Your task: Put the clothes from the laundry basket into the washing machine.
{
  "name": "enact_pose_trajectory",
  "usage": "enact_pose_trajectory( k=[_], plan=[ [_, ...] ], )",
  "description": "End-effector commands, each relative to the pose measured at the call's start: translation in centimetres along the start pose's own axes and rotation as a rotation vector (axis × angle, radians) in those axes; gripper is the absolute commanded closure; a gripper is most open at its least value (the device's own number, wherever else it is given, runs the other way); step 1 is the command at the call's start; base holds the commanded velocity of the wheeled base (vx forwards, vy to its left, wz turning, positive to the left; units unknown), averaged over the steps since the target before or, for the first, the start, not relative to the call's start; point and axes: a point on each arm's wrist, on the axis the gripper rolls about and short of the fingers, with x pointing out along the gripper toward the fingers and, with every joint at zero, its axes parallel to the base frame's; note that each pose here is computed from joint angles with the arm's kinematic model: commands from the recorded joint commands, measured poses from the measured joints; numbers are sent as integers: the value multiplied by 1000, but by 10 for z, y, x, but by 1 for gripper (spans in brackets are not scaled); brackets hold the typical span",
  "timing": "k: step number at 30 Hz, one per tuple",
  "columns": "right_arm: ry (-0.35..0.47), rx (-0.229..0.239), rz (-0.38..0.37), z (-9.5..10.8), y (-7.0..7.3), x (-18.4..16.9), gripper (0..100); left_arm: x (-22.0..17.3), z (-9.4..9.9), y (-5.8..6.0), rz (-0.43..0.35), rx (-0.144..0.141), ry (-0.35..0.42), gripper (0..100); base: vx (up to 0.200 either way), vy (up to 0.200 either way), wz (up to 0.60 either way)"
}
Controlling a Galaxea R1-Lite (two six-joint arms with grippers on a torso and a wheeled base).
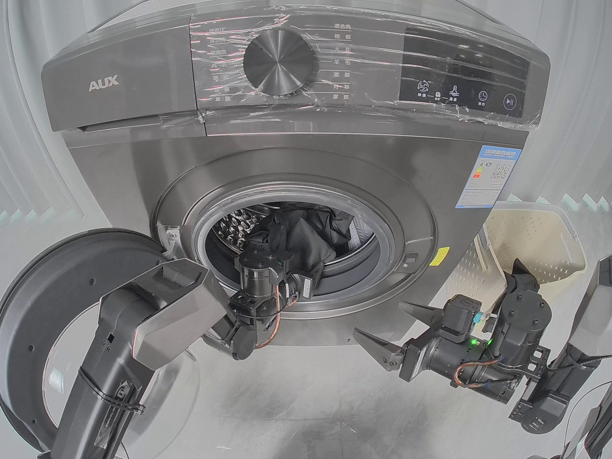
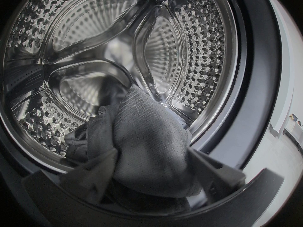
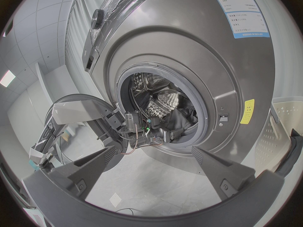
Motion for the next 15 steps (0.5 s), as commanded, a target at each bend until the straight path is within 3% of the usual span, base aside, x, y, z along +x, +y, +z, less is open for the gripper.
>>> enact_pose_trajectory(
  k=[1, 5, 11, 14, 15],
  plan=[
    [0, 0, 1, 0, 0, 0, 0, 8, 10, 1, 16, -8, -53, 100, 0, 0, 0],
    [1, 0, 1, 0, 0, 0, 0, 18, 34, 5, 44, -23, -146, 100, 0, 0, 0],
    [1, 0, 1, 0, 0, 0, 0, 37, 49, 13, 118, -38, -258, 100, 0, 0, 0],
    [1, 0, 1, 0, 0, 0, 0, 40, 51, 14, 126, -41, -275, 100, 0, 0, 0],
    [0, 0, 1, 0, 0, 0, 0, 48, 58, 18, 140, -48, -324, 100, 0, 0, 0]
  ],
)
